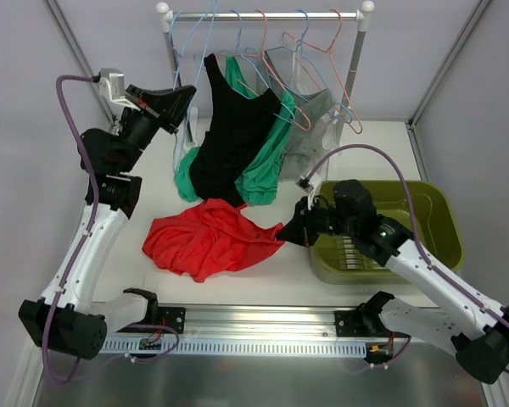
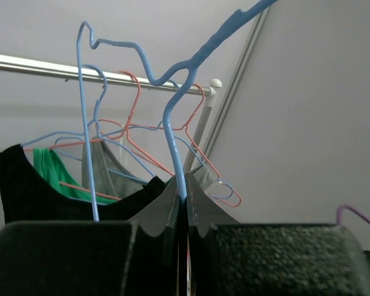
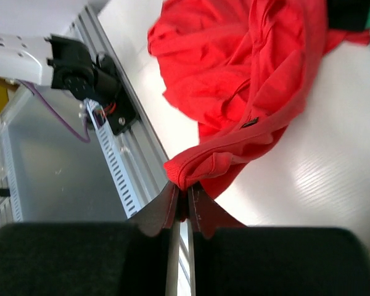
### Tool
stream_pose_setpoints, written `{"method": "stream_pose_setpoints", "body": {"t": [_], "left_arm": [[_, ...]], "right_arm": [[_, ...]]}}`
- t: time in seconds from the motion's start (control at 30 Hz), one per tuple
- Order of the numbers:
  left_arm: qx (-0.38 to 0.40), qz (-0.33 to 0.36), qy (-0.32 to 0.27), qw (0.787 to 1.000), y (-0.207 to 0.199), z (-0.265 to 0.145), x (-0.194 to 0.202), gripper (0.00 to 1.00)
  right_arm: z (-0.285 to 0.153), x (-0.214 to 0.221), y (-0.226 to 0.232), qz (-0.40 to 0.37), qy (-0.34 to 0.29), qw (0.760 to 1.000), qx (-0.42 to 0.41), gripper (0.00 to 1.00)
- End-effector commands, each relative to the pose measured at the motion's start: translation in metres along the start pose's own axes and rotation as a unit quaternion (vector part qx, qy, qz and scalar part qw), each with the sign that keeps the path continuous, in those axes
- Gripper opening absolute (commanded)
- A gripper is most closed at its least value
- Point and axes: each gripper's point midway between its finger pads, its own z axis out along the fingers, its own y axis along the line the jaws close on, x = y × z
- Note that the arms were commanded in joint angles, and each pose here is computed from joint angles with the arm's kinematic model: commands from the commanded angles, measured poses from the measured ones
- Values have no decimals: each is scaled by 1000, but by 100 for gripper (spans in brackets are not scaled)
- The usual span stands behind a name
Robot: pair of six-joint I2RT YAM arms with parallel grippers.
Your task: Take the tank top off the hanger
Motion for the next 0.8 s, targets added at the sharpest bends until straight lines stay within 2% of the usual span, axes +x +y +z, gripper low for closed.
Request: {"method": "stream_pose_setpoints", "body": {"t": [0.0,0.07,0.1,0.13,0.17,0.23,0.27,0.43,0.53,0.57,0.6,0.67,0.73,0.77], "left_arm": [[15,13,-79,997,-31,-26,-43,0],[-11,-7,-66,998,-21,-39,-25,0],[-35,-17,-73,997,-20,-51,-28,0],[-56,-27,-64,996,-11,-58,-17,0],[-70,-32,-58,995,-8,-62,-13,0],[-114,-53,-31,992,5,-71,1,0],[-126,-59,-18,990,9,-72,7,0],[-174,-79,42,981,30,-64,29,0],[-173,-81,72,979,39,-37,33,0],[-189,-91,106,972,56,-27,54,0],[-180,-87,100,975,52,-15,40,0],[-191,-88,114,971,68,0,52,0],[-190,-78,101,973,71,15,39,0],[-199,-76,119,970,84,23,51,0]], "right_arm": [[19,3,5,-13,23,1000,-14,0],[27,6,3,-16,28,999,-14,4],[35,12,-1,-12,39,999,-11,39],[40,15,-3,-11,44,999,-8,53],[44,15,-10,-9,46,999,7,74],[53,23,-17,9,60,998,22,95],[55,21,-20,9,57,998,27,99],[55,17,-20,10,51,998,35,100],[54,15,-21,11,44,998,42,99],[53,14,-22,11,41,998,44,99],[52,14,-22,11,41,998,45,99],[50,14,-22,10,38,998,47,99],[50,16,-23,10,40,998,48,99],[49,16,-23,9,37,998,49,100]]}}
